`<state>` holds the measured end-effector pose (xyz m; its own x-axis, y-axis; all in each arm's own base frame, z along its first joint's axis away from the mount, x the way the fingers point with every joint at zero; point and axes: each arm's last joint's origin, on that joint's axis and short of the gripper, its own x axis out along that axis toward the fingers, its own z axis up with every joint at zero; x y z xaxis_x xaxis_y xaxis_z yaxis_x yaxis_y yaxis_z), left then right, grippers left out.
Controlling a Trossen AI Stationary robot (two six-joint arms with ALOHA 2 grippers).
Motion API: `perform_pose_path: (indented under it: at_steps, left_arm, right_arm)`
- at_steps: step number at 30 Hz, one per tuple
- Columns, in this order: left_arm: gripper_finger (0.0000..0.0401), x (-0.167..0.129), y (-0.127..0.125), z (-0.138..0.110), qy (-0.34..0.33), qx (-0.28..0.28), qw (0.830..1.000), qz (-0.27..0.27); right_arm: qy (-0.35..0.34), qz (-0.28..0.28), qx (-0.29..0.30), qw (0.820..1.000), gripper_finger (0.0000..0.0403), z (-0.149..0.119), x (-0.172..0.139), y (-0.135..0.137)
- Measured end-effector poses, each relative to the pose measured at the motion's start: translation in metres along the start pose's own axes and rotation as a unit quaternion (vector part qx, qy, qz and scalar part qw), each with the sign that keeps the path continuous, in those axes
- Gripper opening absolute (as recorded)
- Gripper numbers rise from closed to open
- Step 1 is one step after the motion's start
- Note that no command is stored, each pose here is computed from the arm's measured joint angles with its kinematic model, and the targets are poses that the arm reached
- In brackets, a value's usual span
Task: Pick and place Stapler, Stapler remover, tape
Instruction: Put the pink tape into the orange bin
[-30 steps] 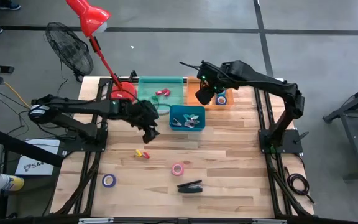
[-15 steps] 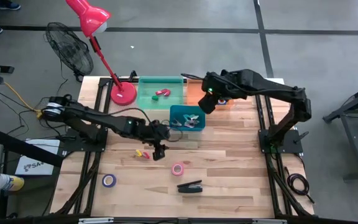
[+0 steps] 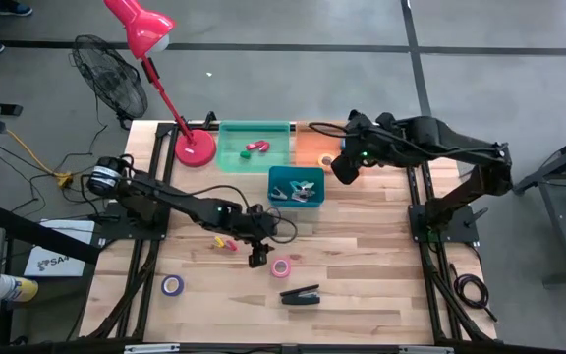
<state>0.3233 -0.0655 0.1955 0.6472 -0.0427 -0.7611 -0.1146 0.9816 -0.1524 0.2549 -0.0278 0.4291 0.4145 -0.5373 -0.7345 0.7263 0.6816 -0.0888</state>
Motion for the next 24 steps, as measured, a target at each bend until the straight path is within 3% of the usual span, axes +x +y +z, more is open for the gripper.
perform_pose_path:
  at_steps: [16,24]
  left_arm:
    - [0.023,0.031,-0.011,-0.009,0.01,0.021,0.999,-0.044]
    - [0.023,0.031,-0.019,-0.01,0.005,0.052,0.996,-0.067]
  right_arm:
    - [0.013,-0.015,-0.005,1.0,0.0177,-0.005,-0.003,-0.002]
    - [0.013,-0.015,-0.004,1.0,0.0177,-0.005,-0.003,-0.002]
